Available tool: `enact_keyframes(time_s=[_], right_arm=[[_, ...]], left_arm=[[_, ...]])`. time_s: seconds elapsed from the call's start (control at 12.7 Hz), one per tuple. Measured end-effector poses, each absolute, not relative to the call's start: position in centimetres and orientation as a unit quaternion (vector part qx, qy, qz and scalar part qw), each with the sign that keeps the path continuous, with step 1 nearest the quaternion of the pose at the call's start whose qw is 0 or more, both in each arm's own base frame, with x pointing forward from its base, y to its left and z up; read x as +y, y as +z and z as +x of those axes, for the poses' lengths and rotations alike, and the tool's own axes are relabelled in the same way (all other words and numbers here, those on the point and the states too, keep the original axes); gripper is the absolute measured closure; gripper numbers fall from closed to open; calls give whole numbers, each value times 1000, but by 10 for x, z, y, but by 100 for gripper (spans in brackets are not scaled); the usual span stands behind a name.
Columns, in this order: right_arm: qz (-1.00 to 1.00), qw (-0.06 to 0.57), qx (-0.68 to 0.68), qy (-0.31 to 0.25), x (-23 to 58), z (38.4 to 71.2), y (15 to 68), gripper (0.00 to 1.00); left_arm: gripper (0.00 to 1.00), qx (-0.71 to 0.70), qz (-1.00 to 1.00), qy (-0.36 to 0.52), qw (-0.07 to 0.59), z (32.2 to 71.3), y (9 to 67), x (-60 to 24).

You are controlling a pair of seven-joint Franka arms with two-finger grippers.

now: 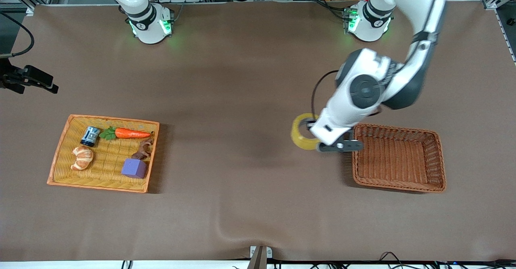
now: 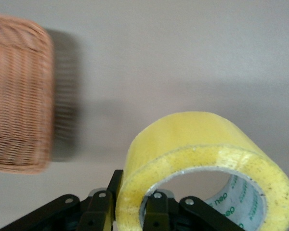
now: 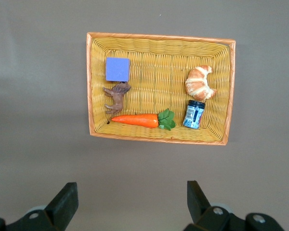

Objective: Transfer tape with both arms
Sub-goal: 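Carry the tape roll with the left gripper over the brown basket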

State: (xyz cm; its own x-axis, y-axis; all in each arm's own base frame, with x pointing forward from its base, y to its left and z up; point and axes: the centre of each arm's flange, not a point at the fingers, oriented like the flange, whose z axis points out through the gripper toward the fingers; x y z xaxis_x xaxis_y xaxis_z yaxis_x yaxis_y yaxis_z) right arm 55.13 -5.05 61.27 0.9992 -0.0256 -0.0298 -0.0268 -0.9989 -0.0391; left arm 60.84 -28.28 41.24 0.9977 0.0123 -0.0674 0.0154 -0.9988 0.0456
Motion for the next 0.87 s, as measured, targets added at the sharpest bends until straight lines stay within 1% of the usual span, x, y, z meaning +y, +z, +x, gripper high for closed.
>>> enact_keyframes(time_s=[0.24, 0.39, 0.71, 0.87], right_arm=[[-1000, 17, 12, 12, -51, 552, 614, 0], [-1000, 14, 11, 11, -51, 552, 615, 0], [-1000, 9, 7, 12, -49, 552, 615, 0], [-1000, 9, 7, 12, -48, 552, 615, 0]], left_arm=[[78, 9, 999, -26, 23, 619, 454, -220], [78, 15, 999, -19, 24, 627, 467, -182], [78, 9, 999, -33, 5, 646, 442, -87], [78, 11, 999, -36, -8, 650, 435, -69]])
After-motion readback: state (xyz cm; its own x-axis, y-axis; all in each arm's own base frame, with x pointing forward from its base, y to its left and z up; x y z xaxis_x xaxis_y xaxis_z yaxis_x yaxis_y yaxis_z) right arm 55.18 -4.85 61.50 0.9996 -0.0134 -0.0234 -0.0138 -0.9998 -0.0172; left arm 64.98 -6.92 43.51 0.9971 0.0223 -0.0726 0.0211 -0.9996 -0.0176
